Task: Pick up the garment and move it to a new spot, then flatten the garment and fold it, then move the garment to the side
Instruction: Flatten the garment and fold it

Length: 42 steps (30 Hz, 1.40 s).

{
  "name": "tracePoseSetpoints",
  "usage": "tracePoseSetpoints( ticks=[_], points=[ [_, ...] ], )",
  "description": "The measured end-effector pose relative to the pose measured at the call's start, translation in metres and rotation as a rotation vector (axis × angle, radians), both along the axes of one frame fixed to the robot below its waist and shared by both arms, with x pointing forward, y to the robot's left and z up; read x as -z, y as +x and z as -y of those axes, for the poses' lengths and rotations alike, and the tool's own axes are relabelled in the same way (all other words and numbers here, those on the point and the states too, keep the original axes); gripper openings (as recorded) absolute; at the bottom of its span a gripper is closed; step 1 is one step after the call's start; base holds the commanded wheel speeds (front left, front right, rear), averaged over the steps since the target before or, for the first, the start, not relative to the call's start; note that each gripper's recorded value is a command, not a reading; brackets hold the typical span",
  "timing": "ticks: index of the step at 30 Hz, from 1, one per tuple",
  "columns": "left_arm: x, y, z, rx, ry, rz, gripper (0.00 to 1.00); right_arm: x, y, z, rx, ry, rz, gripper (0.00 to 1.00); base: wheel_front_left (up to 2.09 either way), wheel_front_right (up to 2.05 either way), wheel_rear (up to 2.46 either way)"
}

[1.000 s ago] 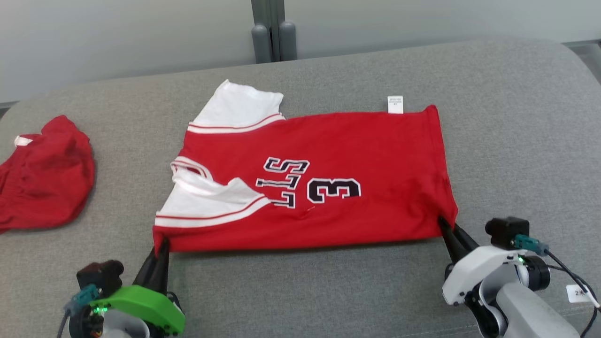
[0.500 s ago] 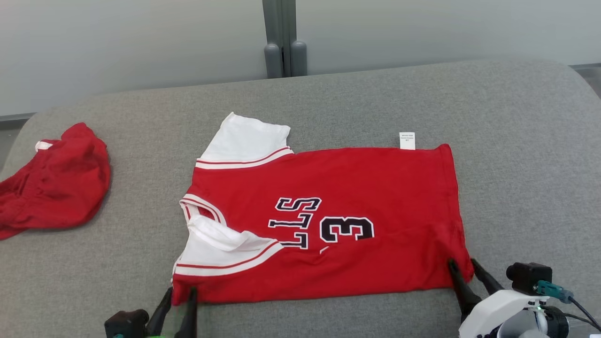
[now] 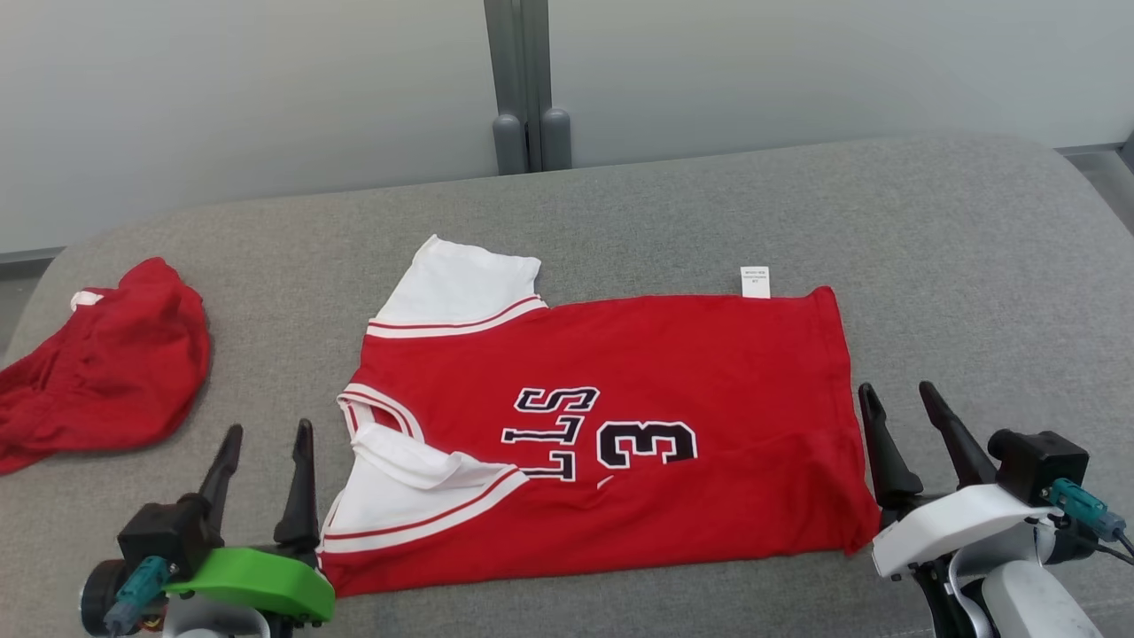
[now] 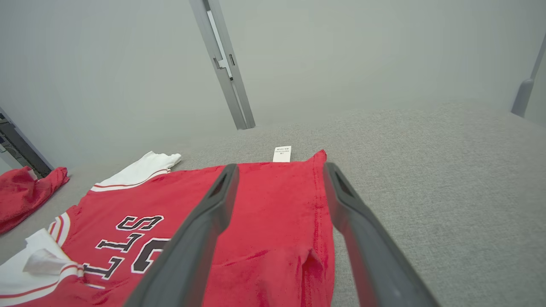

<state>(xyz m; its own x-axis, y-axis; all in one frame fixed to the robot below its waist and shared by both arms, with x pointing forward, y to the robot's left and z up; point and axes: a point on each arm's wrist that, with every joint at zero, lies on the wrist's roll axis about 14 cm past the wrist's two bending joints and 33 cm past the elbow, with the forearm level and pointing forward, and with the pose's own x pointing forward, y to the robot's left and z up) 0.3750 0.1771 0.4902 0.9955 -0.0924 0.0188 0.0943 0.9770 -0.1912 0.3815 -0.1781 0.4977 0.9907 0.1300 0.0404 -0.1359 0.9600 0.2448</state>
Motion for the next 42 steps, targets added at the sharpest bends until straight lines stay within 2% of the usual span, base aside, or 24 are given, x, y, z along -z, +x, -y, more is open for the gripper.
tracePoseSetpoints(
  ticks=[7,10,20,42],
  points=[
    [-0.027,0.005,-0.023,-0.060,0.056,0.085,1.00,-0.043,0.000,-0.010,-0.015,-0.065,0.151,1.00,0.00,0.00,0.00],
    [-0.031,0.003,-0.032,-0.082,0.058,0.098,1.00,-0.048,-0.007,-0.011,-0.014,-0.081,0.173,1.00,0.00,0.00,0.00],
    [-0.014,-0.017,-0.045,-0.106,0.076,0.052,1.00,-0.035,-0.024,-0.002,0.020,-0.093,0.139,1.00,0.00,0.00,0.00],
    [-0.008,-0.019,-0.037,-0.076,0.085,0.037,1.00,-0.026,-0.026,-0.006,0.007,-0.105,0.112,1.00,0.00,0.00,0.00]
  ],
)
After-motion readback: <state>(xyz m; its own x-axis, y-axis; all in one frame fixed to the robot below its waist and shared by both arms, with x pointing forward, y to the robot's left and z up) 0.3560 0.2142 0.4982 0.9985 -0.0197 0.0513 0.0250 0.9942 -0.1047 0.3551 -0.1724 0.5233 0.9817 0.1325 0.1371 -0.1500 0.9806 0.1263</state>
